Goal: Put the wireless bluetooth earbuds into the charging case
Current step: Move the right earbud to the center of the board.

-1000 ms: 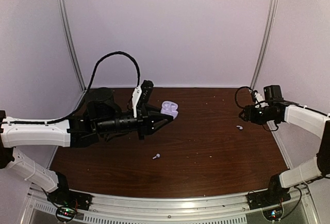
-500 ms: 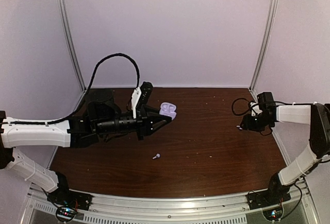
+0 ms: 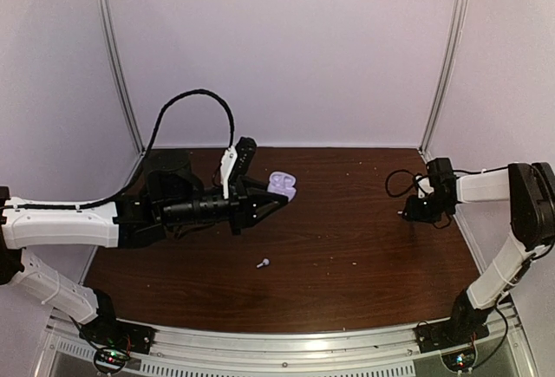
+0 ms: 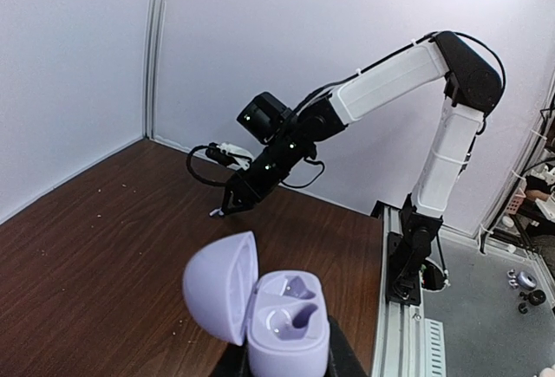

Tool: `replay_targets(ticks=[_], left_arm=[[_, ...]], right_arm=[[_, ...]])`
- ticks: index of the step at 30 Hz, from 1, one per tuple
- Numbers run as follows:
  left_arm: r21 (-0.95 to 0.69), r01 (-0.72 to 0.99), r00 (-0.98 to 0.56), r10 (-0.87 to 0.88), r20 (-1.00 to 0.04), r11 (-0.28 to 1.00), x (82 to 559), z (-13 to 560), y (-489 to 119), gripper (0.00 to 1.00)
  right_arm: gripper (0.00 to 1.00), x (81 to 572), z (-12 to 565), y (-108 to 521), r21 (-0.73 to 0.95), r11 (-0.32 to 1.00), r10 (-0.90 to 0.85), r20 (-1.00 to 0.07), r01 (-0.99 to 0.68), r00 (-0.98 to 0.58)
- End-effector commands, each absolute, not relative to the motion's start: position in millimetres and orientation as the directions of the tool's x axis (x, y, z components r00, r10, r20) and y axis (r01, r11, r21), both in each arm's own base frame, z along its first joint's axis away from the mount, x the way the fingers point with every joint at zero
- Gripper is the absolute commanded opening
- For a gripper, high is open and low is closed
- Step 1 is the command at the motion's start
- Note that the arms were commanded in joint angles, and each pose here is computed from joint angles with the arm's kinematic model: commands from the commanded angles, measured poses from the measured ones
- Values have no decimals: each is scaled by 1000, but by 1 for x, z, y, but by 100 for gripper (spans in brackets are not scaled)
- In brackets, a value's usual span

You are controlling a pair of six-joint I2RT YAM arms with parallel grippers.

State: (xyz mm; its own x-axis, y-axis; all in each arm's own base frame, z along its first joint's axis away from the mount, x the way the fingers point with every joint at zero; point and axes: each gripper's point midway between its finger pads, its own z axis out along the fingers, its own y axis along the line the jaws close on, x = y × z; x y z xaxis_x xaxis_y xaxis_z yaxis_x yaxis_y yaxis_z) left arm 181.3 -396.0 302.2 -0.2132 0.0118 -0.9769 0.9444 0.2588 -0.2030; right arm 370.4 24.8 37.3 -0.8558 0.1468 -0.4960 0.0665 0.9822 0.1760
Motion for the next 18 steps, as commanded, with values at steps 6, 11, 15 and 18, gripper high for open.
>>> replay_targets(ticks=[6, 11, 15, 18], left_arm=[[-178, 946, -179, -20, -984, 270, 184, 314, -390, 0], [-179, 946, -180, -20, -983, 271, 185, 315, -389, 0], [-176, 944, -178, -21, -984, 277, 185, 315, -388, 0], [-175, 944, -177, -21, -984, 281, 185, 316, -387, 0]], right_arm=[[42, 399, 37, 17, 131, 990, 119, -540, 57, -833], [36, 406, 33, 22, 144, 989, 106, -541, 32, -834], [30, 405, 29, 29, 177, 984, 100, -533, 5, -840], [26, 402, 28, 45, 188, 981, 66, -531, -42, -845]])
